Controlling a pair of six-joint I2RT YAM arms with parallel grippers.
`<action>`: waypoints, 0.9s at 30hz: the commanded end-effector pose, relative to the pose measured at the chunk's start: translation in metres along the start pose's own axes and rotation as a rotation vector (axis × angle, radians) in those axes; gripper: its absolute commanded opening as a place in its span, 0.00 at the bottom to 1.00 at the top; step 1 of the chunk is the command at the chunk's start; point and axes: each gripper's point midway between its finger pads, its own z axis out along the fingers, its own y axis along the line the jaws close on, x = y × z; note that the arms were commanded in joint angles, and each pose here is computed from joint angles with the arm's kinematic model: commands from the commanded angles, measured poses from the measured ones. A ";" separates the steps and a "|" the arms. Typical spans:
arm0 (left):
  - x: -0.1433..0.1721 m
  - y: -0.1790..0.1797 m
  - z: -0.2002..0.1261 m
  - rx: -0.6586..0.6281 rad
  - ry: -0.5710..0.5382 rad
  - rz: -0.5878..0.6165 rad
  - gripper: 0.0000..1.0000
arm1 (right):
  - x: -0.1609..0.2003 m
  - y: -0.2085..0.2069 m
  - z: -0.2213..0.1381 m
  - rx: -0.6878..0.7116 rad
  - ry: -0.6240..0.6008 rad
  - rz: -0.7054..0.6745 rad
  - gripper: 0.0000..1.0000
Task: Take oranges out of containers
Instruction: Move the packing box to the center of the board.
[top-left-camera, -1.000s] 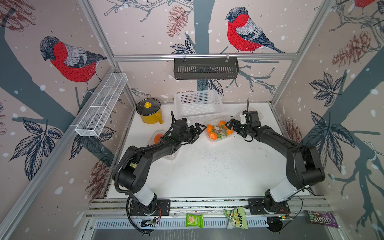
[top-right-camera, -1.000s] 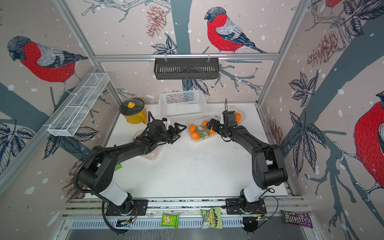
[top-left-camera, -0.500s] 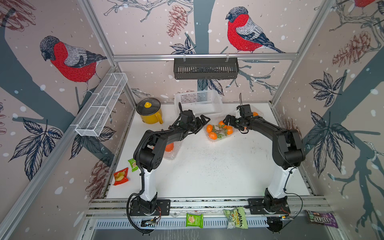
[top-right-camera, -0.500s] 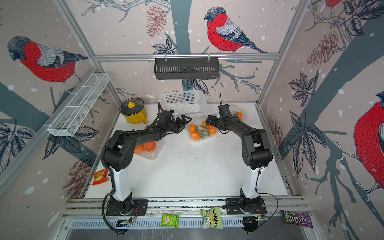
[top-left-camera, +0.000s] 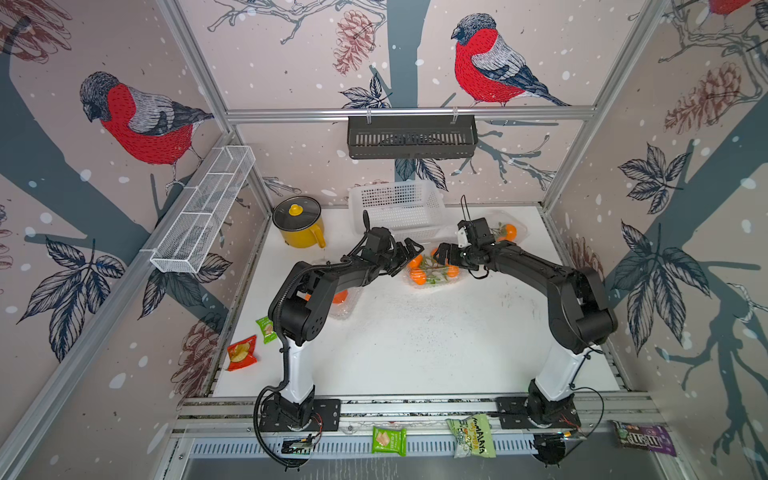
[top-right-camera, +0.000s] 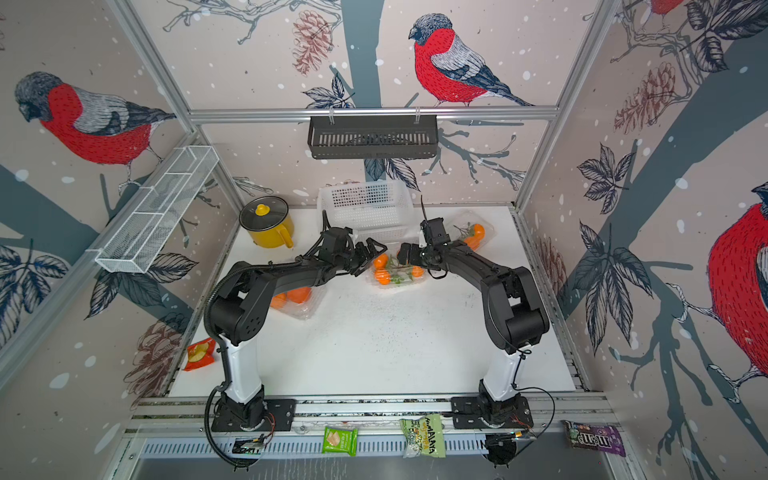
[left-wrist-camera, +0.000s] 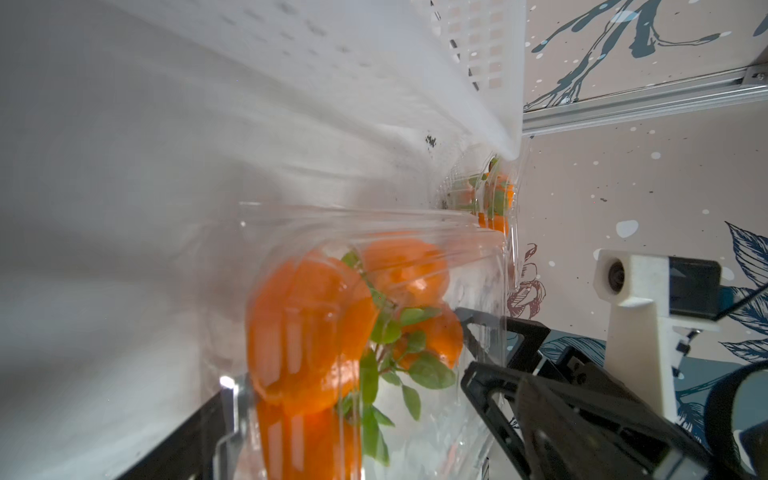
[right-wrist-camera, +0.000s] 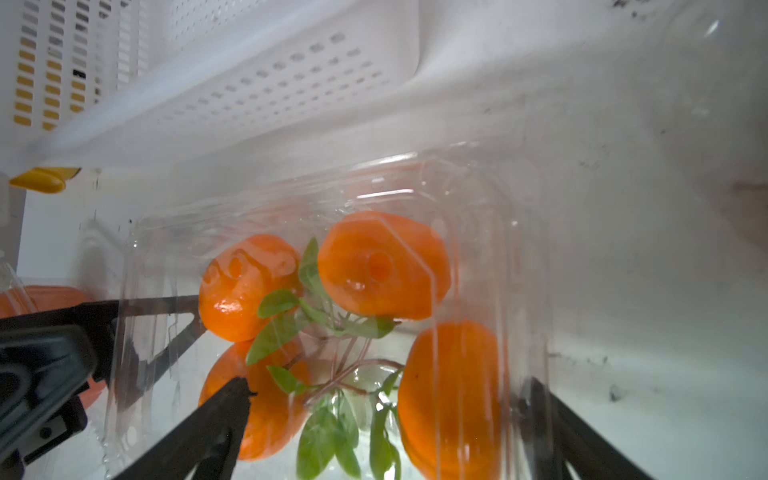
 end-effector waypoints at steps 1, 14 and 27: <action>0.012 -0.003 -0.013 0.009 0.038 -0.003 0.98 | 0.015 0.005 -0.009 -0.016 0.011 0.028 1.00; 0.015 0.010 -0.051 -0.035 0.024 -0.015 0.98 | 0.029 0.007 -0.071 -0.012 -0.038 0.054 1.00; 0.024 -0.007 -0.085 0.041 -0.035 -0.017 0.98 | 0.081 0.068 -0.096 -0.294 -0.096 0.303 1.00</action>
